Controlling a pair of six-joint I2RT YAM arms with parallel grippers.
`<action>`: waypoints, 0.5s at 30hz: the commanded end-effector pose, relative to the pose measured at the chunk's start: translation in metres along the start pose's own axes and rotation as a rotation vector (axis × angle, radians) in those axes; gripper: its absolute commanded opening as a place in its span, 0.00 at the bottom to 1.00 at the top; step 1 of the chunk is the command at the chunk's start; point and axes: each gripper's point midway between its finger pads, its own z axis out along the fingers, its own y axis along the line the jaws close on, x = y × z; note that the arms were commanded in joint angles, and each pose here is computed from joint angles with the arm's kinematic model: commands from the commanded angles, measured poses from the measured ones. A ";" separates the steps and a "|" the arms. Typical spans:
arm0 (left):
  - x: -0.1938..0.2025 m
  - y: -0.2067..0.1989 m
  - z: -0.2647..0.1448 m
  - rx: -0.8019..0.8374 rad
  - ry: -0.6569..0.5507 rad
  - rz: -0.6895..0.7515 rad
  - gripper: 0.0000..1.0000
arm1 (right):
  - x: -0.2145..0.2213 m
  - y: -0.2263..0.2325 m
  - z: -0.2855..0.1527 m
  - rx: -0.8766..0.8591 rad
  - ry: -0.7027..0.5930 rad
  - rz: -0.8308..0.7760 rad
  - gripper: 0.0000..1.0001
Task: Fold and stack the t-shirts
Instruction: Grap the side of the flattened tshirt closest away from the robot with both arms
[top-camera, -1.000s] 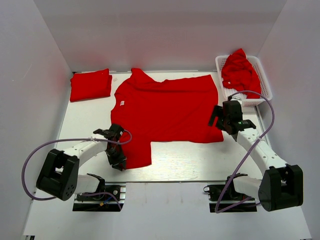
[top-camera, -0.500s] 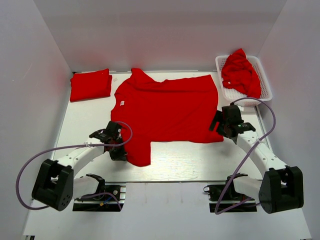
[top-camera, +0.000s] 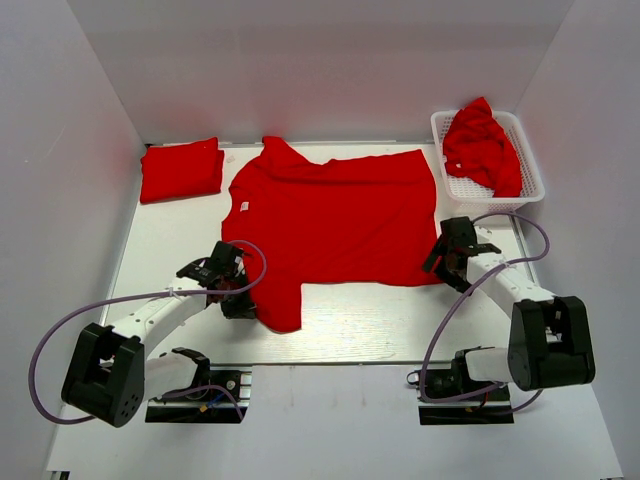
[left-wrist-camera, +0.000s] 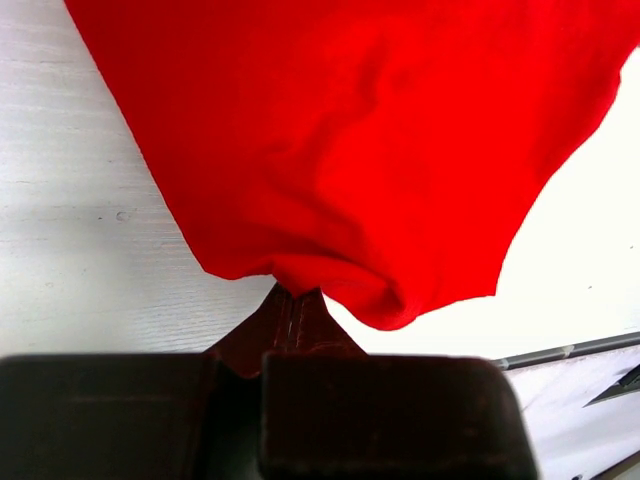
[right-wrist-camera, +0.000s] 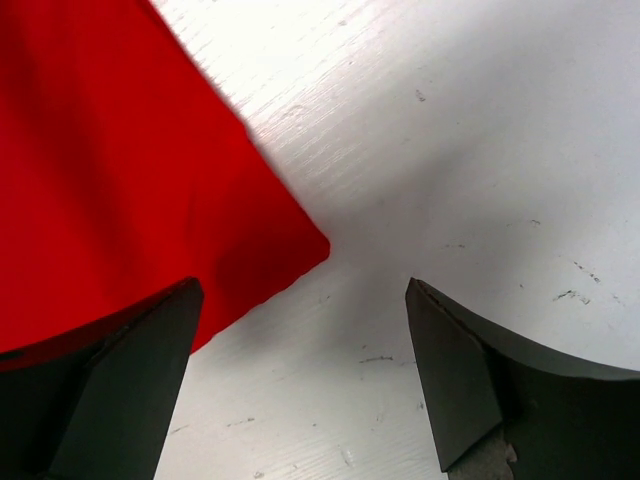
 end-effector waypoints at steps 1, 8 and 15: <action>-0.004 -0.009 -0.003 0.043 -0.019 0.022 0.00 | -0.008 -0.004 0.006 0.025 -0.037 0.065 0.87; -0.001 -0.008 -0.004 0.046 -0.006 0.030 0.00 | -0.009 0.002 0.016 -0.009 -0.030 0.095 0.64; 0.000 -0.012 -0.006 0.067 -0.002 0.032 0.00 | 0.010 -0.003 0.026 -0.012 0.029 0.085 0.59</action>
